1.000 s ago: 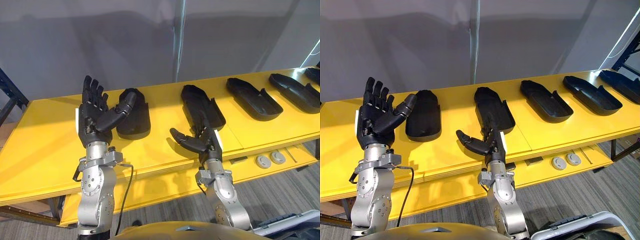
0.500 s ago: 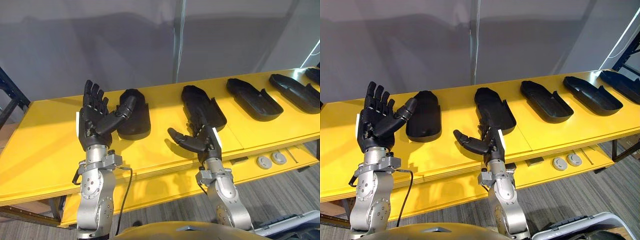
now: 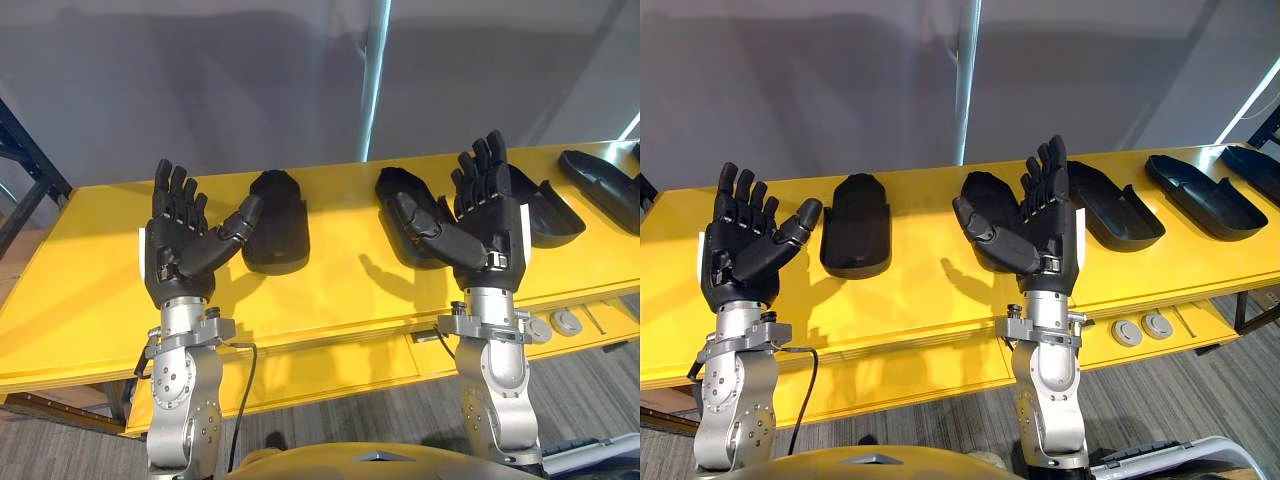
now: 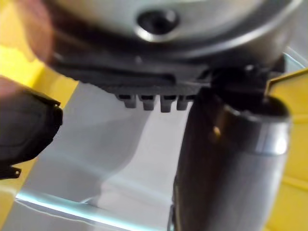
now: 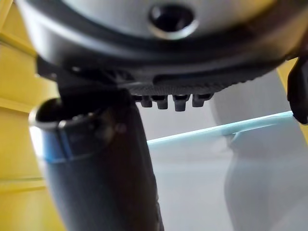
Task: Walk over and take three plastic housings, then place them on the shelf
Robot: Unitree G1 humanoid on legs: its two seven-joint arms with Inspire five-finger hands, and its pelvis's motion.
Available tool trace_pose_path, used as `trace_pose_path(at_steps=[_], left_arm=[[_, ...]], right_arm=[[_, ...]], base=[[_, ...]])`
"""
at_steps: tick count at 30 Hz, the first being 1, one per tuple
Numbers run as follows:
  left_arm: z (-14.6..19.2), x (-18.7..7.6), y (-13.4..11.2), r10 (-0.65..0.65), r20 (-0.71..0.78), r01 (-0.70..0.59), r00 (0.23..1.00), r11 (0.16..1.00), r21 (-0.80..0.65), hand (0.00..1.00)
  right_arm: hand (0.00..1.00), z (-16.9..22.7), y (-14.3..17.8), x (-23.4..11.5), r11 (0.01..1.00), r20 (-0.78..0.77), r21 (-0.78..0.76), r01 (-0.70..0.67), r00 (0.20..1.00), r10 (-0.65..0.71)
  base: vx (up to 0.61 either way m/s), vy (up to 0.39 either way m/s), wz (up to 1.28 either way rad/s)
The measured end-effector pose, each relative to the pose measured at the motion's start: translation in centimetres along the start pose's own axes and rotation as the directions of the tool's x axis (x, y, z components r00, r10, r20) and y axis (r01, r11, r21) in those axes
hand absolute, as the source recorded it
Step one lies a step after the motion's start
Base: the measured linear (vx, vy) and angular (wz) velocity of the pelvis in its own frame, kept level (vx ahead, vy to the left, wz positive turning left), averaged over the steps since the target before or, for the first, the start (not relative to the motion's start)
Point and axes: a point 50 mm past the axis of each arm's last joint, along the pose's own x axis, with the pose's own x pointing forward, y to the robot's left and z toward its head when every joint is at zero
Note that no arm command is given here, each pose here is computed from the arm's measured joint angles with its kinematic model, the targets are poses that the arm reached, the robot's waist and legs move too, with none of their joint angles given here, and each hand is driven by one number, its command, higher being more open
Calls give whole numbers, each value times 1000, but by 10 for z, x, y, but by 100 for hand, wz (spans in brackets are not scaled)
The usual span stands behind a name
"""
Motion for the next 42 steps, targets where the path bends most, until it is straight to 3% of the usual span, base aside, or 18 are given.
trace_pose_path(at_steps=[8, 15, 21, 24, 31, 42], left_arm=[[1, -1, 3, 27, 10, -28, 1000, 999, 28, 100], [4, -9, 16, 150, 53, -156, 987, 978, 139, 100], [12, -9, 31, 221, 107, -239, 969, 949, 205, 100], [16, -9, 39, 244, 133, -269, 961, 938, 221, 100], [24, -9, 53, 284, 176, -322, 942, 913, 251, 100], [20, -7, 54, 229, 153, -267, 961, 914, 305, 100]], right_arm=[[100, 0, 1, 0, 1000, -2, 7, -7, 1000, 7], [100, -3, 18, -2, 987, -12, 27, -159, 987, 160], [100, -1, 24, 9, 867, -32, -152, -475, 879, 476], [100, -5, 24, 11, 823, -63, -176, -540, 841, 538], [100, -18, 22, 12, 748, -155, -181, -639, 769, 620], [100, -51, 29, 15, 686, -289, -150, -712, 695, 658]], base=[[0, 0, -1], [8, 2, 0], [41, -6, 22], [-9, -3, 17], [-35, 9, 13], [-15, 2, 5]])
